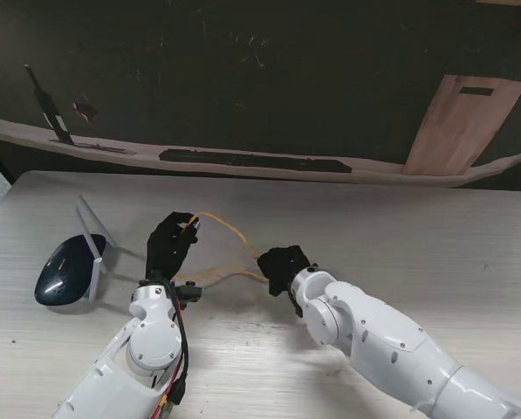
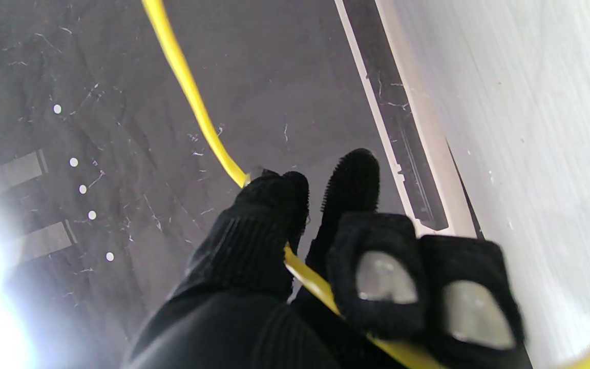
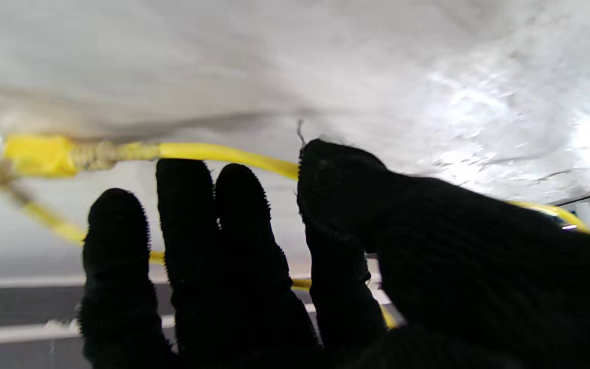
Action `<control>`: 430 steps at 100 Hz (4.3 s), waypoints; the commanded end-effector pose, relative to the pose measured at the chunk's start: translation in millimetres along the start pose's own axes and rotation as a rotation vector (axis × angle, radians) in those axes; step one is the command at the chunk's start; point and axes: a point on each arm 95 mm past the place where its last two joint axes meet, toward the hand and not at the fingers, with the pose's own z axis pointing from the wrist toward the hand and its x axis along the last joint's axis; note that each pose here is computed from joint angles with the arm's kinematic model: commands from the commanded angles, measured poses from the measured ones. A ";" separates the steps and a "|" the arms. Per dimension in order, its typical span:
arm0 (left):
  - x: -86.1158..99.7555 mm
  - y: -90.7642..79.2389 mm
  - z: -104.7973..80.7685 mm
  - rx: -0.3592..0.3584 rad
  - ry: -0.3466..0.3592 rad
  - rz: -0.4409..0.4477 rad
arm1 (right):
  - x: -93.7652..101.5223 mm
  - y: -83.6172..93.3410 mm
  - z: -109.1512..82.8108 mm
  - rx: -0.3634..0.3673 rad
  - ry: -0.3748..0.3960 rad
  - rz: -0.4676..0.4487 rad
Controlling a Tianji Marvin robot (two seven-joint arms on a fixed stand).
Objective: Untangle the Ethernet cable and plug it into the router
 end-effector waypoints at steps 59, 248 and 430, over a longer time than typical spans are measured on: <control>-1.1 5.2 -1.3 -0.119 -0.121 0.000 | -52.3 75.7 -45.7 -0.359 0.019 -0.204; 0.4 7.7 1.2 -0.474 0.339 0.468 | 23.7 59.0 -40.8 -0.307 0.574 0.309; 5.1 22.9 2.5 -0.210 0.264 0.396 | 4.2 68.9 -51.8 -0.417 0.242 0.577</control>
